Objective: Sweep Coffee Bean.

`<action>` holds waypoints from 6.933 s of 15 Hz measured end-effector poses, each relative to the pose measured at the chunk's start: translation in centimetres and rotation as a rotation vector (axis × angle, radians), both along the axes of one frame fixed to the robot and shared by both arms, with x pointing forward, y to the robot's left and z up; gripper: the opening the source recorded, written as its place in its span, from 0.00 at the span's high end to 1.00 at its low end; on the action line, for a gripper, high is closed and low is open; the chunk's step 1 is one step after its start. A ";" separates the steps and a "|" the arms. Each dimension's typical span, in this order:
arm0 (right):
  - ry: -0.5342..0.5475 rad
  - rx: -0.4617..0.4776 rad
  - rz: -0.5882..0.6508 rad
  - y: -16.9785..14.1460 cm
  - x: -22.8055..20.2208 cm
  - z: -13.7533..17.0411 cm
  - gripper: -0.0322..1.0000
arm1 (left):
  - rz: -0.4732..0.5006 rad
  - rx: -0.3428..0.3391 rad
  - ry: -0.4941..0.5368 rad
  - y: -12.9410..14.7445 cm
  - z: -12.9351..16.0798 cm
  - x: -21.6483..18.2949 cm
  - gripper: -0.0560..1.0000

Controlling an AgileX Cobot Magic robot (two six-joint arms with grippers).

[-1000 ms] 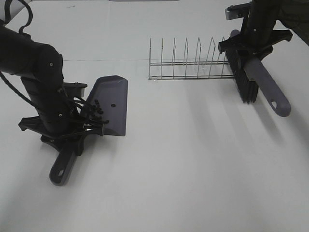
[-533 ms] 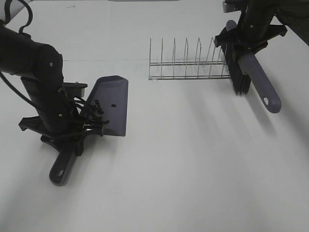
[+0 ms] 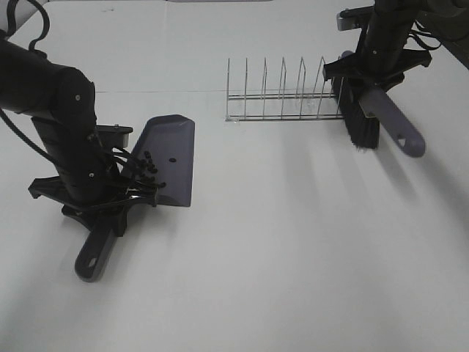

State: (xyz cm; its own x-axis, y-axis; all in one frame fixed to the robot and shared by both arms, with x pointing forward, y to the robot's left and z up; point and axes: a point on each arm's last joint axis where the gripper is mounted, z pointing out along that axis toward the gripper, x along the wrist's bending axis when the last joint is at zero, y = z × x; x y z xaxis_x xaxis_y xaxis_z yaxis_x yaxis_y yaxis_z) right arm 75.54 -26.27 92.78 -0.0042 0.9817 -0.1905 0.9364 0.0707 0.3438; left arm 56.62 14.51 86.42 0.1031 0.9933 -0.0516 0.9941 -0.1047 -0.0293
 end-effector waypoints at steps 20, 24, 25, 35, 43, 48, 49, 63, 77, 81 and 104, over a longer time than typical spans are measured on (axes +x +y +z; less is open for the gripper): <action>-0.017 0.060 0.024 2.3 -3.7 10.4 0.23 | 0.077 -0.077 -0.062 -2.3 1.3 -0.8 0.60; 0.006 0.056 0.021 2.2 -3.9 10.3 0.23 | 0.062 -0.065 -0.026 -2.4 1.8 -0.8 0.22; 0.009 0.052 0.030 2.2 -3.9 10.3 0.23 | 0.056 -0.069 -0.031 -2.5 2.7 -0.6 0.22; 0.063 0.136 0.038 2.1 -9.6 13.4 0.23 | -0.027 -0.019 -0.284 2.5 22.3 -6.9 0.23; 0.070 0.151 0.063 -0.1 -25.3 17.4 0.23 | -0.013 -0.194 -0.611 11.9 25.0 -24.9 0.23; 0.054 0.197 0.063 -1.3 -35.7 15.5 0.23 | -0.137 -0.223 -0.768 15.2 19.5 -31.1 0.23; 0.047 0.205 0.064 -1.4 -36.5 15.3 0.23 | -0.154 -0.232 -0.786 15.3 19.3 -31.5 0.23; -0.695 0.248 0.433 -2.3 -52.5 12.6 0.23 | -0.419 -0.360 -0.969 14.0 18.8 -32.3 0.23; -0.697 0.248 0.432 -2.4 -52.5 12.6 0.23 | -0.420 -0.362 -0.970 14.0 18.8 -32.3 0.23; -0.703 0.231 0.387 -2.3 -52.5 12.6 0.23 | -0.234 -0.264 -1.022 14.2 18.8 -32.4 0.23; -0.723 0.203 0.309 -2.3 -52.5 12.6 0.23 | 0.007 -0.126 -1.126 14.4 18.8 -33.3 0.23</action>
